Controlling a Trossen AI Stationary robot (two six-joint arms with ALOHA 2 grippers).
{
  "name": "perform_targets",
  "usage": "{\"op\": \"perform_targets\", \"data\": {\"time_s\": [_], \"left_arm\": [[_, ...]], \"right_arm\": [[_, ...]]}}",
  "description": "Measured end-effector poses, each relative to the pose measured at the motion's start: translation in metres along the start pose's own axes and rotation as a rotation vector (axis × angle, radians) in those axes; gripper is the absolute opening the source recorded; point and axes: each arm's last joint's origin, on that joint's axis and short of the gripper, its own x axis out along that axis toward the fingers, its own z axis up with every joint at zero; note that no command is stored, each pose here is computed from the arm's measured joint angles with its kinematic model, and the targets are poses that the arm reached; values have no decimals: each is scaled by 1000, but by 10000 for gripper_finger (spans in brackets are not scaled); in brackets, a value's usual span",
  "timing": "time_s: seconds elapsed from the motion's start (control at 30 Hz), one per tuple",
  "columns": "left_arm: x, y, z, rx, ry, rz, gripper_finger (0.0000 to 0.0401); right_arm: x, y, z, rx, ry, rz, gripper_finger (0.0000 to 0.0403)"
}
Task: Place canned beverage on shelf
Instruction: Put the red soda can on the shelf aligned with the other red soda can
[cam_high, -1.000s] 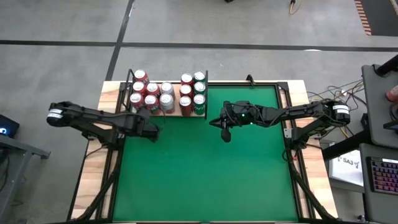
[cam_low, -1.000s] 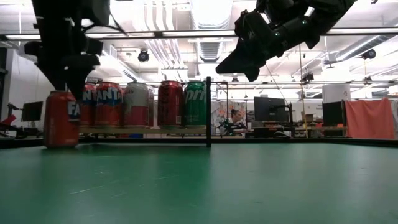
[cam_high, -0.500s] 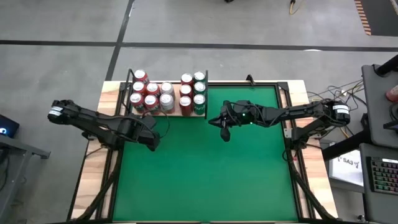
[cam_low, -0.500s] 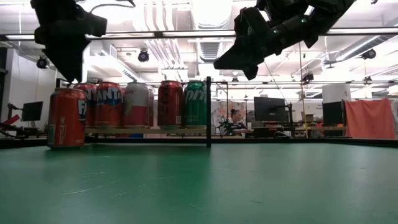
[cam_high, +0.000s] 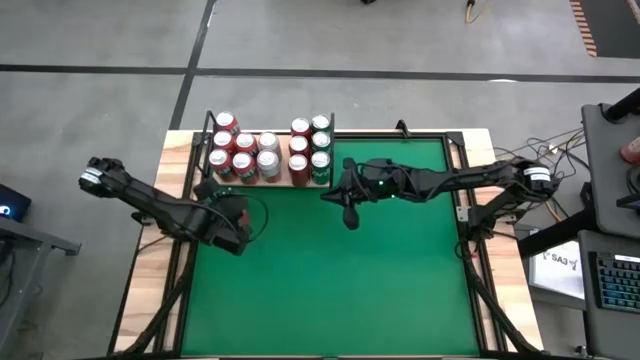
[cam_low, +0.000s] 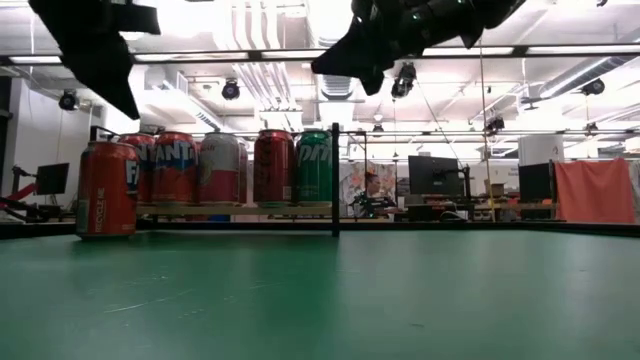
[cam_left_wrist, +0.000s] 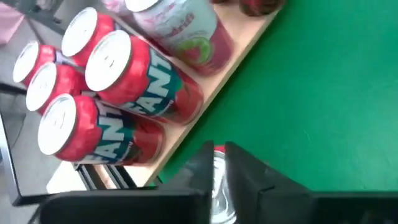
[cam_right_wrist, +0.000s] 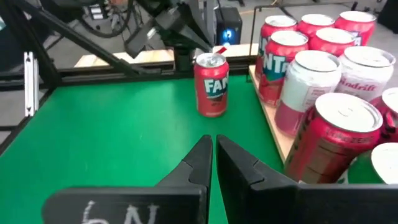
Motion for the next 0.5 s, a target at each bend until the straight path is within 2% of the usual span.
{"op": "perform_targets", "data": {"time_s": [0.03, 0.23, 0.37, 0.5], "left_arm": [[2, 0, -2, -16, -1, 10, 15], [22, -4, -27, 18, 45, 62, 12], [29, -11, -33, 30, -1, 41, 3], [25, -23, -29, 61, -57, -44, 1]], "right_arm": [[1, 0, 1, -4, 6, 1, 13], [3, 2, 0, -3, 24, 7, 13], [3, 2, -1, 4, 30, 7, 13], [3, 2, -1, 4, 29, 7, 13]]}}
